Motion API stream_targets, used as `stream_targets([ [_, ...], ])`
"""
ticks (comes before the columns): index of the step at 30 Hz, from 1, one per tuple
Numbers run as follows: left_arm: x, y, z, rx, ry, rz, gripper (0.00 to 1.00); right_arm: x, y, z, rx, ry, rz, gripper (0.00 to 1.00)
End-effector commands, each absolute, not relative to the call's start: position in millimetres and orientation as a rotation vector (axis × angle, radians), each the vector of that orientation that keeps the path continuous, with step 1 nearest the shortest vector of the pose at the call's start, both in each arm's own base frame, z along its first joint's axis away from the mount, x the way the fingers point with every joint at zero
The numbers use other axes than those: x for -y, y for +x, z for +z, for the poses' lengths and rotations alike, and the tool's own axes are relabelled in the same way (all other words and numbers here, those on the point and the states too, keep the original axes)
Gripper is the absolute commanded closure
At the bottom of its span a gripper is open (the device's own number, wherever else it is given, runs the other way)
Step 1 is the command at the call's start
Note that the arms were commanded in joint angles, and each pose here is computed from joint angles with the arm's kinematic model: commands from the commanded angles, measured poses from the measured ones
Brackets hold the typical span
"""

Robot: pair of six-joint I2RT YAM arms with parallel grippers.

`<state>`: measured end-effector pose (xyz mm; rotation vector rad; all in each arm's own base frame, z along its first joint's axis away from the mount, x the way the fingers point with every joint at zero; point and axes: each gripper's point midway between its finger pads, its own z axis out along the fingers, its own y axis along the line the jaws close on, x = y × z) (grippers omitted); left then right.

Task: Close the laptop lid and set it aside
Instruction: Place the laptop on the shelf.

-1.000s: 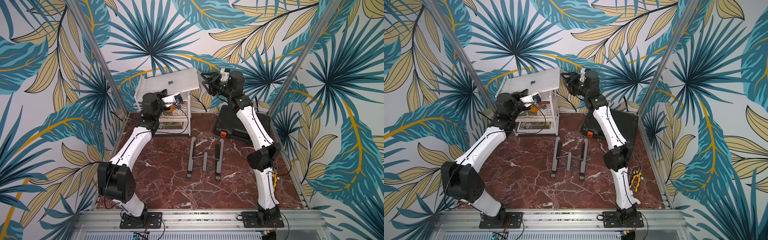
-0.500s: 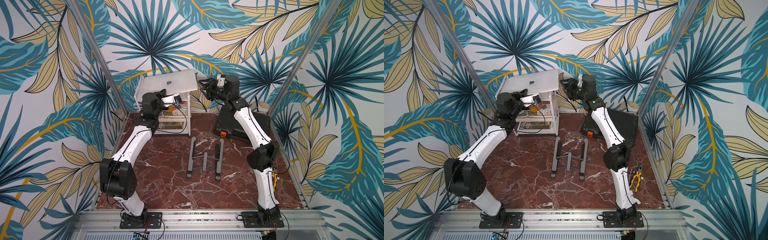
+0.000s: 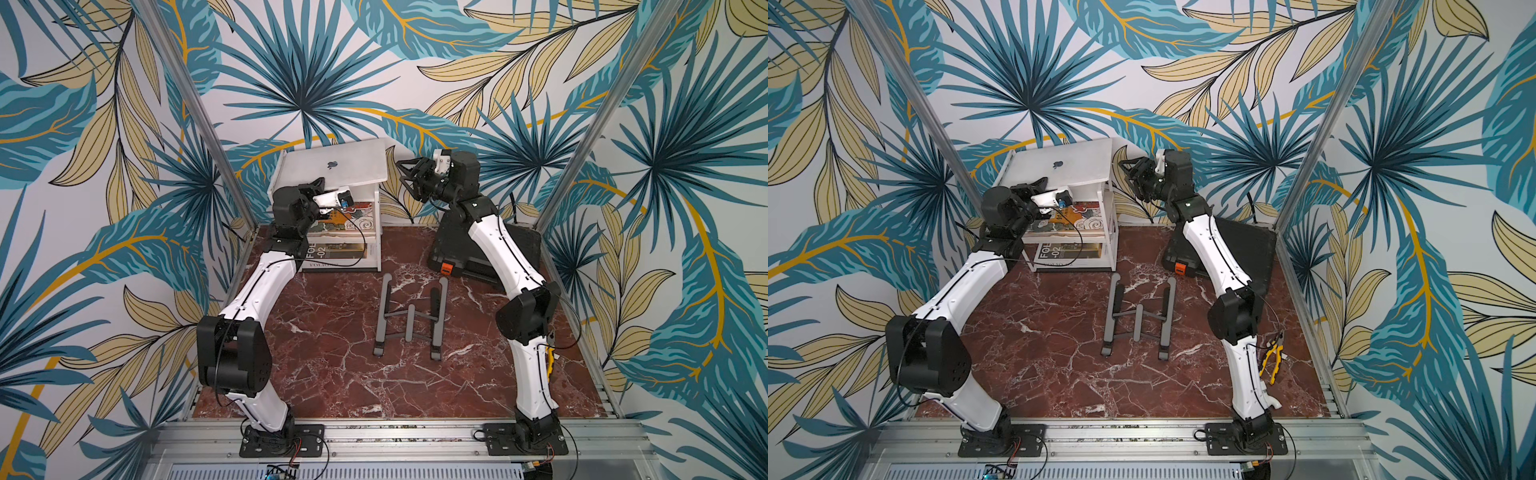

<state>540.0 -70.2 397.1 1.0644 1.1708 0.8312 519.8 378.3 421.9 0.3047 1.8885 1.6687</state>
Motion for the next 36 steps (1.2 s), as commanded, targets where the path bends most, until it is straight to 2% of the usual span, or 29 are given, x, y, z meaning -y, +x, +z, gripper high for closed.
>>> stream_targets([
  [1, 31, 550, 399, -1.233, 0.925, 0.884, 0.80, -376, 504, 452, -1.824, 0.224, 1.693, 0.42],
  [5, 29, 552, 397, -1.235, 0.924, 0.897, 0.79, -376, 504, 451, -1.826, 0.221, 1.698, 0.42],
  [7, 29, 551, 398, -1.231, 0.914, 0.892, 0.72, -377, 505, 449, -1.830, 0.222, 1.697, 0.42],
  [16, 31, 543, 404, -1.229, 0.909, 0.861, 0.69, -378, 506, 447, -1.826, 0.230, 1.707, 0.42],
  [19, 33, 541, 402, -1.230, 0.908, 0.856, 0.58, -377, 505, 448, -1.824, 0.230, 1.706, 0.42],
  [23, 33, 538, 398, -1.243, 0.913, 0.853, 0.54, -377, 504, 448, -1.826, 0.227, 1.709, 0.42],
  [25, 35, 537, 395, -1.238, 0.917, 0.854, 0.38, -377, 502, 451, -1.819, 0.219, 1.713, 0.42],
  [28, 36, 537, 392, -1.253, 0.926, 0.846, 0.37, -377, 499, 454, -1.815, 0.206, 1.713, 0.42],
  [34, 37, 537, 389, -1.255, 0.924, 0.857, 0.08, -378, 499, 453, -1.817, 0.202, 1.716, 0.42],
  [36, 40, 538, 385, -1.269, 0.938, 0.848, 0.05, -378, 500, 452, -1.817, 0.206, 1.715, 0.42],
])
